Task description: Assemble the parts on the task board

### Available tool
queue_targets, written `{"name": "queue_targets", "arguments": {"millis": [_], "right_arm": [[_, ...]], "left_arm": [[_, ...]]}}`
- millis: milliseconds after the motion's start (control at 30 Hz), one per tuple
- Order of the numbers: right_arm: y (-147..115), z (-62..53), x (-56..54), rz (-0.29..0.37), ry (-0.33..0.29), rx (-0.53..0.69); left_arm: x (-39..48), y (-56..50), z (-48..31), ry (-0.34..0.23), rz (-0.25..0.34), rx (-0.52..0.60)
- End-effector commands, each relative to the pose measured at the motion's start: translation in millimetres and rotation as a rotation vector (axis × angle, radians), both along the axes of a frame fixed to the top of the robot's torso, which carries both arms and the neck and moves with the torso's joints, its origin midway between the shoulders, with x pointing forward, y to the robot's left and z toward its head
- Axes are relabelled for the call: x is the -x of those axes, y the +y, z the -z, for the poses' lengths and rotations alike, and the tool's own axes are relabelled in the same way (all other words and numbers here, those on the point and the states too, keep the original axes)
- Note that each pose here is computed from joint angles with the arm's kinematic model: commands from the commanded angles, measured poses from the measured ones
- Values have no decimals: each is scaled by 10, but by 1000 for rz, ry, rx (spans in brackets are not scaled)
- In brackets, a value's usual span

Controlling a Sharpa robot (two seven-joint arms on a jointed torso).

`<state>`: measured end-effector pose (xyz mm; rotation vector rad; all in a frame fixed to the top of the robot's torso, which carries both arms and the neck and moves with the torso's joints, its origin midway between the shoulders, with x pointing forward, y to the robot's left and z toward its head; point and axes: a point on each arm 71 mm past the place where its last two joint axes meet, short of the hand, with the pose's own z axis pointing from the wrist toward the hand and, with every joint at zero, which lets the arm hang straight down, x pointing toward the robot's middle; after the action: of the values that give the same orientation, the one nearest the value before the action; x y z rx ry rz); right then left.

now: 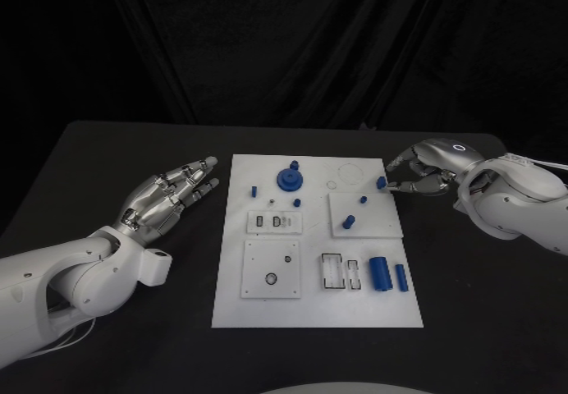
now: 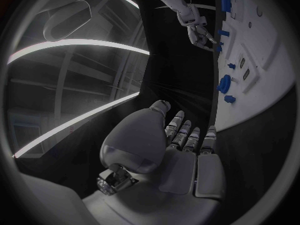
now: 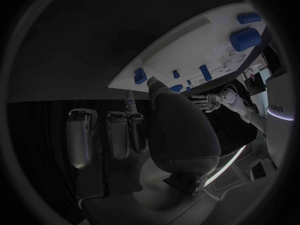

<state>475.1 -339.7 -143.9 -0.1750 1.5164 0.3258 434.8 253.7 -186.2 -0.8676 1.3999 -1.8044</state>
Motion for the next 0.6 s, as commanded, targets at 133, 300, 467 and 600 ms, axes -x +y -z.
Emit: {"name": "queue_targets", "arguments": {"millis": [133,300,467,600], "right_arm": [[-7,8,-7,3,-11,3],[5,20,-16,2,-7,5],[21,33,-26,0,-1,7],[36,45,-35,-3,3,9]], "left_arm": [[32,7,-125,-153,6,113],[31,12,-124,-151,6,112],[30,9,-124,-151,8,114],[30,10,-123,-151,9,114]]}}
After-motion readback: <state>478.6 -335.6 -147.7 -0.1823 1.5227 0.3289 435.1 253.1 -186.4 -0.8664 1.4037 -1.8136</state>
